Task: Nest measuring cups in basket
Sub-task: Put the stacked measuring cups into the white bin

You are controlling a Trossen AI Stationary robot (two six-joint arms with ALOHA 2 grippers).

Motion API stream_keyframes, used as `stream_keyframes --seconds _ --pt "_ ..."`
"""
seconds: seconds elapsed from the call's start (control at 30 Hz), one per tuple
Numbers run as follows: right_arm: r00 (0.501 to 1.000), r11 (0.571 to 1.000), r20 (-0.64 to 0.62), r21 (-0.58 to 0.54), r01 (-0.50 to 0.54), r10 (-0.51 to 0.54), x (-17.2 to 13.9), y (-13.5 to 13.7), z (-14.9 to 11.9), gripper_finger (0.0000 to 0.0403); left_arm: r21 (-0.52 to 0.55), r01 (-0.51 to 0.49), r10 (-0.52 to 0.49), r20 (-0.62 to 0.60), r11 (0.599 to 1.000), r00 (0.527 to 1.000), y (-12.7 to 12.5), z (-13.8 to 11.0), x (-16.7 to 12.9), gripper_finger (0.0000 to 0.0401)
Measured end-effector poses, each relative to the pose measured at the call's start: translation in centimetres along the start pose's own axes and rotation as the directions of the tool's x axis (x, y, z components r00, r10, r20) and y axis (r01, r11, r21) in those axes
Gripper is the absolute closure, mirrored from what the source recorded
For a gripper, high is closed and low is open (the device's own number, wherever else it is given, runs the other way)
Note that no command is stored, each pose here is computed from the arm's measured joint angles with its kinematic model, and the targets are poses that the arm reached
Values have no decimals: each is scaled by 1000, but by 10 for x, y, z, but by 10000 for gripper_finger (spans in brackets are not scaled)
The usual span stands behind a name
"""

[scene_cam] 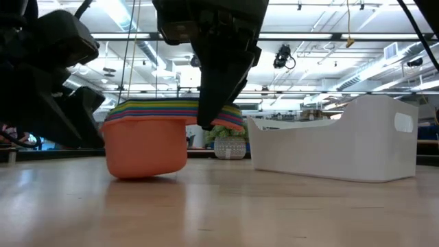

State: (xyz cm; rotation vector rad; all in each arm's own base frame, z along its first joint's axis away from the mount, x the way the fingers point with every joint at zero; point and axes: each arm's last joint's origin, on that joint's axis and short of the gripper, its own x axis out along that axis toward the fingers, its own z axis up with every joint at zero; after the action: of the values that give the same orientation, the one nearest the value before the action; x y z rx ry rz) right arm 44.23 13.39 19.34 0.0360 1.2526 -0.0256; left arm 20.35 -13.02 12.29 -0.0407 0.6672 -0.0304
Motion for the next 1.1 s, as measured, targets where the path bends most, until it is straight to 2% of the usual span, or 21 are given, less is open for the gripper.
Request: stream_keyframes --seconds 0.33,0.43,0.53,0.63,0.73,1.1 --pt "1000 999 13 54 9 -10 0 7 -2 227 10 3 -3 47 1000 999 -4 -3 14 209" --pt "1000 997 20 73 3 -4 -1 11 -3 227 -3 -8 8 48 1000 999 -1 -2 16 177" --pt "999 997 33 74 -3 1 -1 13 -2 227 -12 -18 18 42 1000 999 2 -1 17 128" --pt "999 997 41 81 -7 4 1 14 -1 227 -9 26 -26 23 1000 999 2 -1 18 85" --pt "998 997 55 80 -13 8 2 14 1 227 14 22 -23 39 1000 999 2 0 17 60" --pt "998 998 63 67 -13 8 7 14 -1 227 34 35 -37 76 999 996 0 -12 42 53"
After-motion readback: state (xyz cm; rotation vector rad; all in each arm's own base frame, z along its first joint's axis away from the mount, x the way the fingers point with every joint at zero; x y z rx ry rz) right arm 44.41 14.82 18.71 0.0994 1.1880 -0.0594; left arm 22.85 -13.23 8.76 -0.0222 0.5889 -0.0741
